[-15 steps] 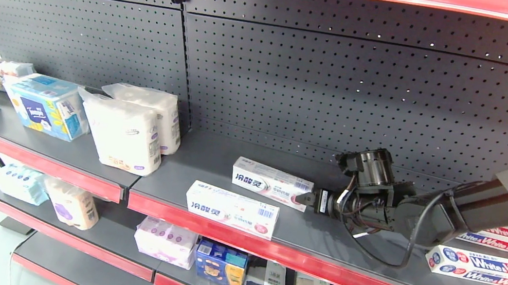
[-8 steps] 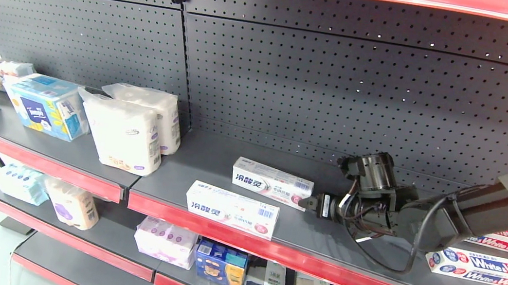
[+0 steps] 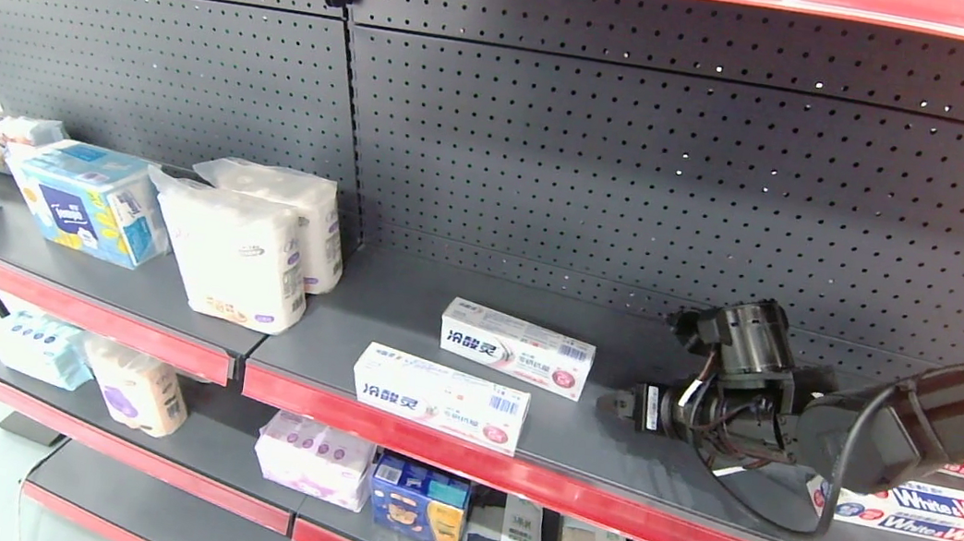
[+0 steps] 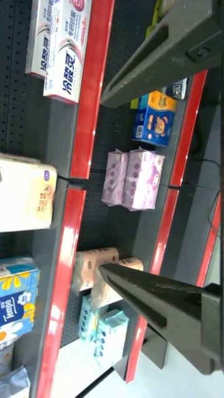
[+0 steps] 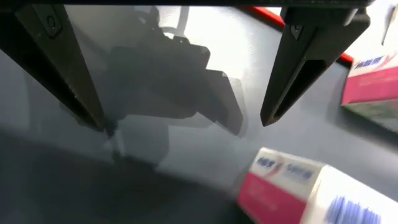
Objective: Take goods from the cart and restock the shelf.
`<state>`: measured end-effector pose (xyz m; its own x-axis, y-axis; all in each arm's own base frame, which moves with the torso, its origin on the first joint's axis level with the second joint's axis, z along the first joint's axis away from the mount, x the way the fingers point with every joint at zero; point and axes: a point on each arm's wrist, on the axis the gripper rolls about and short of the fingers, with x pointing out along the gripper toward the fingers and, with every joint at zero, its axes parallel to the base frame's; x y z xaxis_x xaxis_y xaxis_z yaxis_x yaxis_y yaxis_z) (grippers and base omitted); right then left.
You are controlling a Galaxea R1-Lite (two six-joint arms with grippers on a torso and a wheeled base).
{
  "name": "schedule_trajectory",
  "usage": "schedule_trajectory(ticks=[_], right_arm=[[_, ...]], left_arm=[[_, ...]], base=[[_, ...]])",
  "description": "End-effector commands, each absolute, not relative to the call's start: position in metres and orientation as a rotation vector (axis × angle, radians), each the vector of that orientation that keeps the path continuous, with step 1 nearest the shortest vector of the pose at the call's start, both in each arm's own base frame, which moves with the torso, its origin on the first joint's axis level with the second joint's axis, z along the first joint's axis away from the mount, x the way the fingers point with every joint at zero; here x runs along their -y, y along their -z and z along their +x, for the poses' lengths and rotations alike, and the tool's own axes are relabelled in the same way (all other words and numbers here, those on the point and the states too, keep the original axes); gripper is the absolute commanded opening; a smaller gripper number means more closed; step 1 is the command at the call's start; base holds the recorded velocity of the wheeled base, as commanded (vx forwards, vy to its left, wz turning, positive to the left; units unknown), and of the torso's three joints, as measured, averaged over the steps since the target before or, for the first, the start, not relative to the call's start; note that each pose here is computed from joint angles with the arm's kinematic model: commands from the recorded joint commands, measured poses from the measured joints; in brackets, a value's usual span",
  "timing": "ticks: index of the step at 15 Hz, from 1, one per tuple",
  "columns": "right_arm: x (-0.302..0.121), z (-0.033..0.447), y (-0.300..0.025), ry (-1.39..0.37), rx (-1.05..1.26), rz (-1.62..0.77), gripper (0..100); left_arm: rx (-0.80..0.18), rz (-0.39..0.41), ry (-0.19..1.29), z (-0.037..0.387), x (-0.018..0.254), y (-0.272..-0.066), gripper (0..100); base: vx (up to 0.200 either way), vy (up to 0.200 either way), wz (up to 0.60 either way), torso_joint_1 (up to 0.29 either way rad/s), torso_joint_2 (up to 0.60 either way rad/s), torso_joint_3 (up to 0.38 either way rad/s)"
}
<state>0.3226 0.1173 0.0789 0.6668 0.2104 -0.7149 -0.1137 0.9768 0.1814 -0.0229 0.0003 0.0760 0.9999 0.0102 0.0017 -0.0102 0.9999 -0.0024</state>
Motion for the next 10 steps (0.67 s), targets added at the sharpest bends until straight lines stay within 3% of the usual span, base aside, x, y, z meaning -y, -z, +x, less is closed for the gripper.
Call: schedule_trajectory(ticks=[1, 10], right_arm=[[-0.112, 0.330, -0.076, -0.160, -0.818, 0.133, 100], [-0.127, 0.336, -0.086, -0.168, -0.773, 0.172, 100]], left_arm=[[0.000, -0.003, -0.011, -0.023, 0.000, -0.075, 100], [0.002, -0.003, -0.011, -0.023, 0.000, -0.076, 100]], base=[[0.000, 0.000, 0.00, 0.000, 0.00, 0.000], [0.000, 0.000, 0.00, 0.000, 0.00, 0.000]])
